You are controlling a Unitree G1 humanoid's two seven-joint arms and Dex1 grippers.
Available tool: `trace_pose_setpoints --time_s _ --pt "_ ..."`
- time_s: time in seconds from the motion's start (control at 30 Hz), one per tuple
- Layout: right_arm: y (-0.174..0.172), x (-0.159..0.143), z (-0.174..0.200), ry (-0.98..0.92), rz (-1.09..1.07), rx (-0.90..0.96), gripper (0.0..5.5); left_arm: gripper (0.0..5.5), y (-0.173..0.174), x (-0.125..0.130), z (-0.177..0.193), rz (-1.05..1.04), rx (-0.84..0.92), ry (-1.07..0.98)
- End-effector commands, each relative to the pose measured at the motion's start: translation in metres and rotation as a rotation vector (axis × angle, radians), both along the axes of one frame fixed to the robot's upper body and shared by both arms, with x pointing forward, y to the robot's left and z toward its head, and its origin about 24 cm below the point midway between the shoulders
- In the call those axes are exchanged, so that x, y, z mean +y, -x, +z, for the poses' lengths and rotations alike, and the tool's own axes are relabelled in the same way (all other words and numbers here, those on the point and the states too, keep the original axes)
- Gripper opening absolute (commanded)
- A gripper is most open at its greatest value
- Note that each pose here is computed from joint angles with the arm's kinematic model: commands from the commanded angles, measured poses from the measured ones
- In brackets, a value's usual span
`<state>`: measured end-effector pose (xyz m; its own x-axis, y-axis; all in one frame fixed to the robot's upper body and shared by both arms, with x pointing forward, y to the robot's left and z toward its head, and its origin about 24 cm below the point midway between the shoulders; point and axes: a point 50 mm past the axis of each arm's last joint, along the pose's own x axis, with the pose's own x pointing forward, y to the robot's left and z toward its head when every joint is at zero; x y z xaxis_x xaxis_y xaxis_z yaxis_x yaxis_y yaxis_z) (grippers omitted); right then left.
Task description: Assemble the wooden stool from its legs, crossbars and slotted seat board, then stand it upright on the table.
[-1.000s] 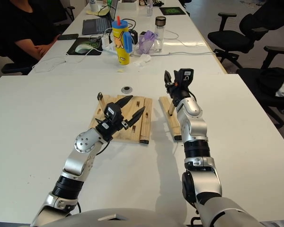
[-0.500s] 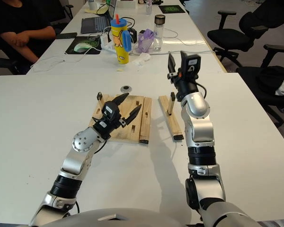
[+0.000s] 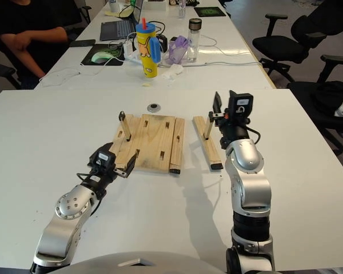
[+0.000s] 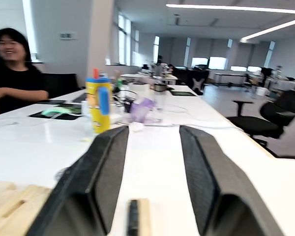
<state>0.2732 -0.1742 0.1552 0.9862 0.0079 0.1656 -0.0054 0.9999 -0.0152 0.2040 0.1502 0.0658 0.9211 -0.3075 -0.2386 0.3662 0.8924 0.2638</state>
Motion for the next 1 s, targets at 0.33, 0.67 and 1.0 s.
trace_pose_setpoints --time_s 0.33,0.67,1.0 --pt "0.006 -0.007 -0.007 -0.013 -0.106 -0.004 1.92 4.4 -0.015 0.04 -0.014 -0.054 0.03 -0.273" --pt "0.009 -0.002 -0.015 -0.014 -0.108 0.013 1.92 4.4 -0.01 0.038 -0.009 -0.106 0.061 -0.158" --pt "0.009 0.002 -0.02 -0.014 -0.1 0.034 1.92 4.4 -0.009 0.045 -0.014 -0.119 0.1 -0.205"
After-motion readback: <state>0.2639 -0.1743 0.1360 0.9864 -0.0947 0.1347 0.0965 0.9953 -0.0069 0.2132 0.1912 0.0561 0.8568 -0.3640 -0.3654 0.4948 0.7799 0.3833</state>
